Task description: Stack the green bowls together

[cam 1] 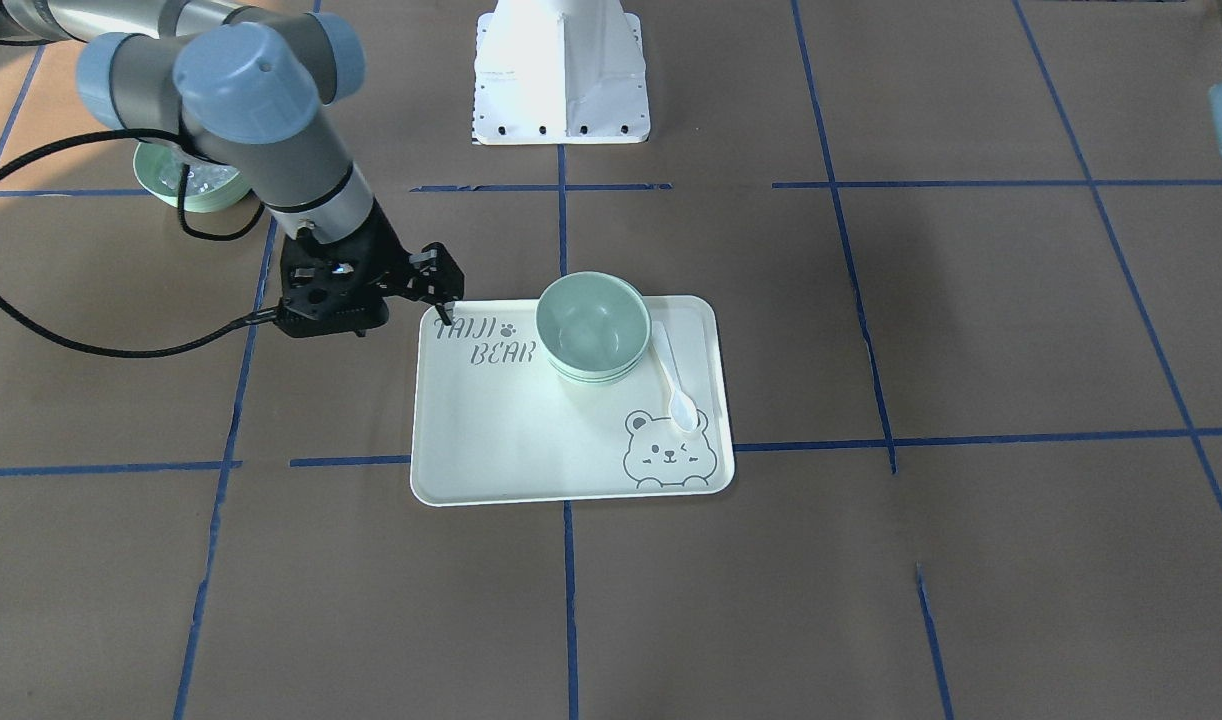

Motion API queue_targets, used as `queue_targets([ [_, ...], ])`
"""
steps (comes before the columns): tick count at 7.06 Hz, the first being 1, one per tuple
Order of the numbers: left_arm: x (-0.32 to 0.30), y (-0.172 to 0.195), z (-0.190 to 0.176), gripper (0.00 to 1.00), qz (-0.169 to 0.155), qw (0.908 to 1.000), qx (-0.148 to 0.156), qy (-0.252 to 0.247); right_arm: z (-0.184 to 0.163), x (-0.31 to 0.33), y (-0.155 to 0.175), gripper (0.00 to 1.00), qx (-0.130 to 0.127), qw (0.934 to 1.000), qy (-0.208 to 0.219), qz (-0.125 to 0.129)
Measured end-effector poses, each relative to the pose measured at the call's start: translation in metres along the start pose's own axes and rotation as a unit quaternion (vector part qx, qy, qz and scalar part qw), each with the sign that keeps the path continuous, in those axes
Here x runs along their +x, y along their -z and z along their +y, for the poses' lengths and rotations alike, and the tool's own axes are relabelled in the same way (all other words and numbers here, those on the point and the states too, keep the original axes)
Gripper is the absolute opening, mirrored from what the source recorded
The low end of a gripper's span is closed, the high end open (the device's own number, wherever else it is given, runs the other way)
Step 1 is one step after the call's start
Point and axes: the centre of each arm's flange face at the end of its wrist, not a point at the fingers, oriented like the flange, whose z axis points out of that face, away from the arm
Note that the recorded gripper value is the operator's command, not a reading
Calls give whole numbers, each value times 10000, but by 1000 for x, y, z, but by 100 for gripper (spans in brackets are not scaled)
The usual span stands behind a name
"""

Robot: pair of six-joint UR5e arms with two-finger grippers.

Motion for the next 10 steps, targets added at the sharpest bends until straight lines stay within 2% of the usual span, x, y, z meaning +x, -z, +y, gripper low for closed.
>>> queue_targets([
  [2,-55,-20,30,100,487,9984,-276,81,-18,99,26,100,-97,9988,451,140],
  [4,-92,-42,89,100,780,9955,-503,186,-30,196,47,100,-203,9969,728,220],
  [6,-99,-44,118,100,821,9949,-550,225,-38,288,57,100,-351,9949,915,255],
  [10,-93,-26,122,100,816,9941,-617,357,-44,478,87,100,-416,9935,1013,303],
])
